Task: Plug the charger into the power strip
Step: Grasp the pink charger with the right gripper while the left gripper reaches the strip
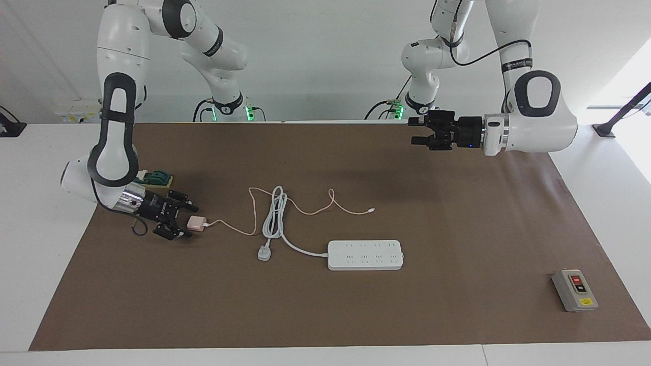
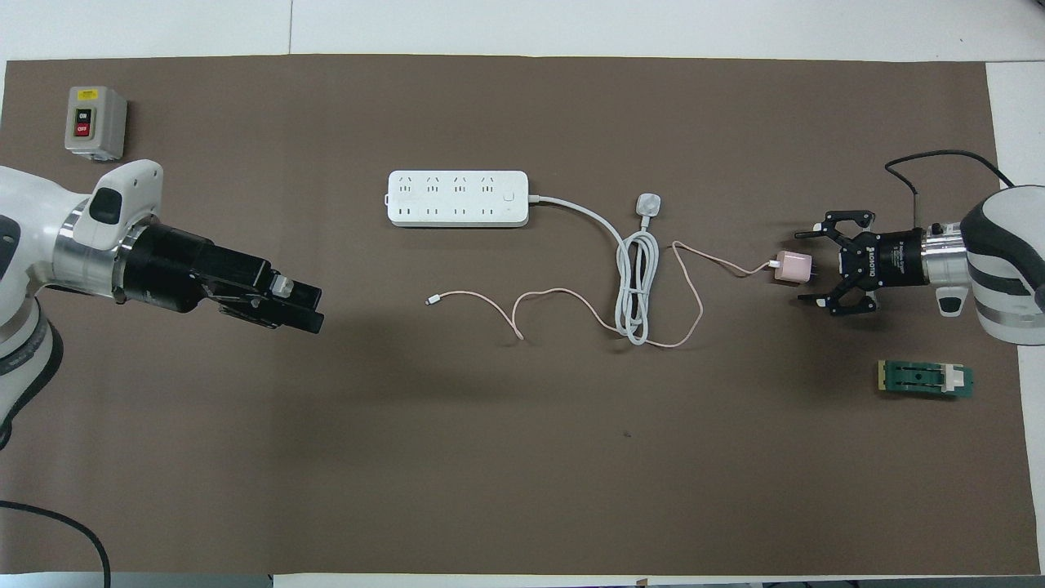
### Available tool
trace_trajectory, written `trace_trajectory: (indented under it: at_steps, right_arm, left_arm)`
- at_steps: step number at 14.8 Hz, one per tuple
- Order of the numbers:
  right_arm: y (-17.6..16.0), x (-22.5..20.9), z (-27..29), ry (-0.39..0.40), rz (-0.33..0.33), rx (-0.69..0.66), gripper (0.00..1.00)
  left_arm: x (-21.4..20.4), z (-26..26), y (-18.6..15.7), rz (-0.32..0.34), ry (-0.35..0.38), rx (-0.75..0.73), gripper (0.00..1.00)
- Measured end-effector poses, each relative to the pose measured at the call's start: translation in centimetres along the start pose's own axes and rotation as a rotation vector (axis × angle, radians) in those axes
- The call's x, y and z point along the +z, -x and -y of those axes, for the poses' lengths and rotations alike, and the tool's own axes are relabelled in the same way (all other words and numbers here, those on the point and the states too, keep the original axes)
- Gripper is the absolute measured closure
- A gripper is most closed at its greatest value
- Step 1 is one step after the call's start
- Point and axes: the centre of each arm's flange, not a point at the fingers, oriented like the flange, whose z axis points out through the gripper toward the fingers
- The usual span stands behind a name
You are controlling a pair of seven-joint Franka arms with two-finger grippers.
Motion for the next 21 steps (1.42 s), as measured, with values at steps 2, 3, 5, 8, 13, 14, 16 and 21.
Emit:
trace_trajectory:
  at_steps: [2, 3, 5, 8, 13, 14, 16, 21]
  right_arm:
    - [-0.1, 0.1, 0.0, -0.010, 0.002, -0.008, 0.00]
    - [-0.2, 0.1, 0.0, -0.022, 0.004, -0.011, 0.00]
    - [-0.6, 0.6, -0.2, -0.040, 0.017, -0.014, 0.02]
    - [-0.8, 0.8, -0.6, -0.048, 0.029, -0.013, 0.20]
    - [-0.8, 0.8, -0.7, -0.065, 0.032, -0.063, 0.48]
    - [-0.8, 0.8, -0.7, -0.065, 0.032, -0.067, 0.48]
    - [-0.8, 0.9, -0.7, -0.065, 0.032, -0.069, 0.48]
    - [0.6, 1.4, -0.2, -0.042, 0.061, -0.072, 0.48]
  left_arm:
    - [0.5, 1.7, -1.3, -0.001, 0.087, 0.014, 0.00]
    - [0.8, 2.3, -1.9, -0.007, 0.133, 0.021, 0.00]
    - [1.5, 3.5, -2.6, -0.028, 0.209, 0.042, 0.00]
    - [2.7, 6.0, -2.9, -0.093, 0.229, 0.098, 0.00]
    - [3.7, 9.7, -2.3, -0.168, 0.271, 0.130, 0.00]
    - [3.7, 10.4, -2.2, -0.190, 0.274, 0.122, 0.00]
    - [3.6, 11.7, -2.1, -0.239, 0.278, 0.103, 0.00]
    - [2.9, 13.4, -2.7, -0.376, 0.270, 0.053, 0.00]
